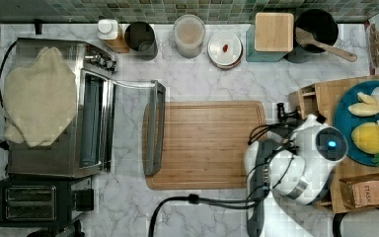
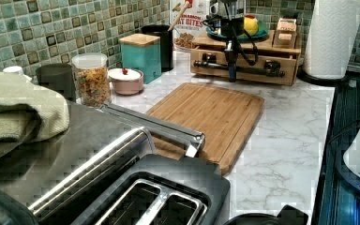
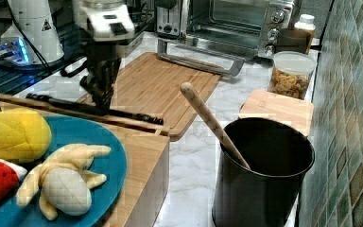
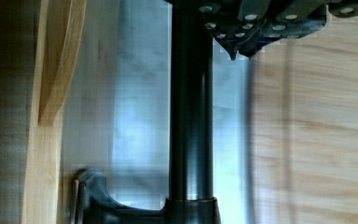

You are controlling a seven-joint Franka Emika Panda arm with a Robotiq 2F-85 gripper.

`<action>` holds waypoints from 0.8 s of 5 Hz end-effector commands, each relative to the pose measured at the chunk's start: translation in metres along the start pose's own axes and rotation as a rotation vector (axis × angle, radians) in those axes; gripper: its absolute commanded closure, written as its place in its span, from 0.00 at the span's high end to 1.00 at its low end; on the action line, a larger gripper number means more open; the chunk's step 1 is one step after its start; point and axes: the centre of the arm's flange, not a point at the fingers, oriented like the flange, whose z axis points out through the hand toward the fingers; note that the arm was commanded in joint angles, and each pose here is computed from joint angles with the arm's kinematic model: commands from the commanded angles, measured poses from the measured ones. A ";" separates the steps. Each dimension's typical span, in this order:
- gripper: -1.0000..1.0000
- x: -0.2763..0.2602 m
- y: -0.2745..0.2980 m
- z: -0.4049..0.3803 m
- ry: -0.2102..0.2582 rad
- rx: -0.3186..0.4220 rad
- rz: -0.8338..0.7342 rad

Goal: Close the drawer.

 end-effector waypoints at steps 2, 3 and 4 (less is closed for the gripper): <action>0.00 -0.063 0.127 -0.058 0.243 -0.160 0.186; 0.00 -0.063 0.127 -0.058 0.243 -0.160 0.185; 0.00 -0.063 0.127 -0.058 0.243 -0.160 0.185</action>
